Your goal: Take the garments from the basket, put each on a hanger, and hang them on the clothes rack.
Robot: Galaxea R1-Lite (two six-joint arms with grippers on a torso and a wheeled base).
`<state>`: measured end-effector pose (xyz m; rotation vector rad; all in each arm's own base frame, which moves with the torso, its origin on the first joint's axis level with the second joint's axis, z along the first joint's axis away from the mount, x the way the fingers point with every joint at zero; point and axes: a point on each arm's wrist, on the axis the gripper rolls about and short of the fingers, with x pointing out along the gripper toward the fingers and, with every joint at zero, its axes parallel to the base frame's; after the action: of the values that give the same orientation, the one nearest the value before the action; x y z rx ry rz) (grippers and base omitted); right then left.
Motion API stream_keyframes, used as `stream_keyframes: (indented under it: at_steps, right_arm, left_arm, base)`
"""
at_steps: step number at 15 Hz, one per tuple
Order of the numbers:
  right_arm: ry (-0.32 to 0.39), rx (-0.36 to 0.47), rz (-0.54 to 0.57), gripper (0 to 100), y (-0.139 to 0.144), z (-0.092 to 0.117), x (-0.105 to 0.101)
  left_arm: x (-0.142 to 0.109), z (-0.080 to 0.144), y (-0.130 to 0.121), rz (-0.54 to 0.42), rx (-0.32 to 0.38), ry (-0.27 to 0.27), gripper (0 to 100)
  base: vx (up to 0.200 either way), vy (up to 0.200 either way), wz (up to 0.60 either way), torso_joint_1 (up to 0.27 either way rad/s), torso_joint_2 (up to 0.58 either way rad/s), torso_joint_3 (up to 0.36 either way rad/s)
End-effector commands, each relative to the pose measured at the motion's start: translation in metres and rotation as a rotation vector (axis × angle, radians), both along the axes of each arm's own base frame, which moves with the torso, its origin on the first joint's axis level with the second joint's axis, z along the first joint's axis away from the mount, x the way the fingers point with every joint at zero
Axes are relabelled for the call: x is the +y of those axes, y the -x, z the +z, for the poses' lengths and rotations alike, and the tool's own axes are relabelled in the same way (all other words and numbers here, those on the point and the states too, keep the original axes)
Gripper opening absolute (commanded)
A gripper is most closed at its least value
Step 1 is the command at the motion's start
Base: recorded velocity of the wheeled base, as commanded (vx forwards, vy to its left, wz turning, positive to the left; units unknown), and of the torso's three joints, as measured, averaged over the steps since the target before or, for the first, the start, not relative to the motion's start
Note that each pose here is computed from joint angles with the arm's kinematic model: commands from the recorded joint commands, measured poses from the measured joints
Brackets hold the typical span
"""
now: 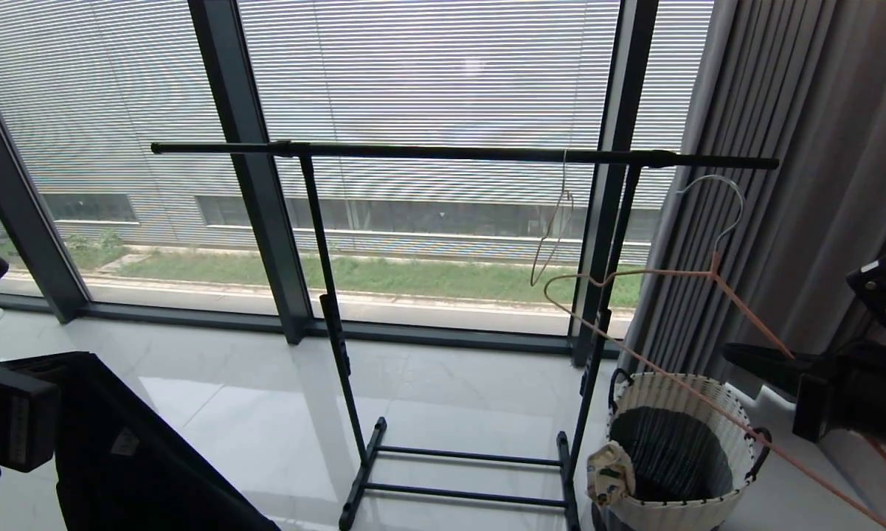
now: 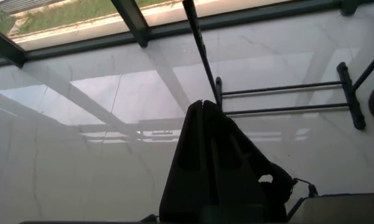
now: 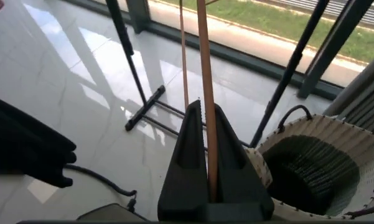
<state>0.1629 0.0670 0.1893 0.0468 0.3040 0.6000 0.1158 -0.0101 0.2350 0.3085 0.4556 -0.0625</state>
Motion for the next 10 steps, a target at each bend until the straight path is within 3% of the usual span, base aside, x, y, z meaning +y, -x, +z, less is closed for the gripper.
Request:
stream_keyframes:
  at_steps: [1,2,4,5,7,10]
  right_arm:
    - [0.002,0.062,0.193,0,0.01,-0.006,0.021]
    - [0.004,0.079,0.274,0,0.013,-0.009,0.033]
    - [0.009,0.1,0.377,0,0.017,-0.011,0.052]
    - [-0.001,0.108,0.426,0,0.02,-0.009,0.063]
    - [-0.053,0.113,0.505,0,0.022,0.004,0.082]
    - [-0.08,0.079,0.563,0,0.018,0.02,0.101]
  left_arm:
    - [-0.008,-0.002,-0.014,-0.059,0.042,0.016,0]
    - [-0.013,-0.001,-0.027,-0.059,0.056,0.051,0]
    - [-0.029,0.008,-0.06,-0.017,0.049,0.195,0]
    - [-0.038,0.011,-0.077,0.027,0.033,0.233,0]
    - [-0.052,0.005,-0.106,0.08,0.004,0.218,0]
    - [-0.069,-0.007,-0.132,0.062,-0.025,0.218,0]
  base:
    - [0.0,0.0,0.0,0.0,0.0,0.0]
    - [0.0,0.0,0.0,0.0,0.0,0.0]
    - [0.0,0.0,0.0,0.0,0.0,0.0]
    - [0.0,0.0,0.0,0.0,0.0,0.0]
    - [0.0,0.0,0.0,0.0,0.0,0.0]
    - [0.0,0.0,0.0,0.0,0.0,0.0]
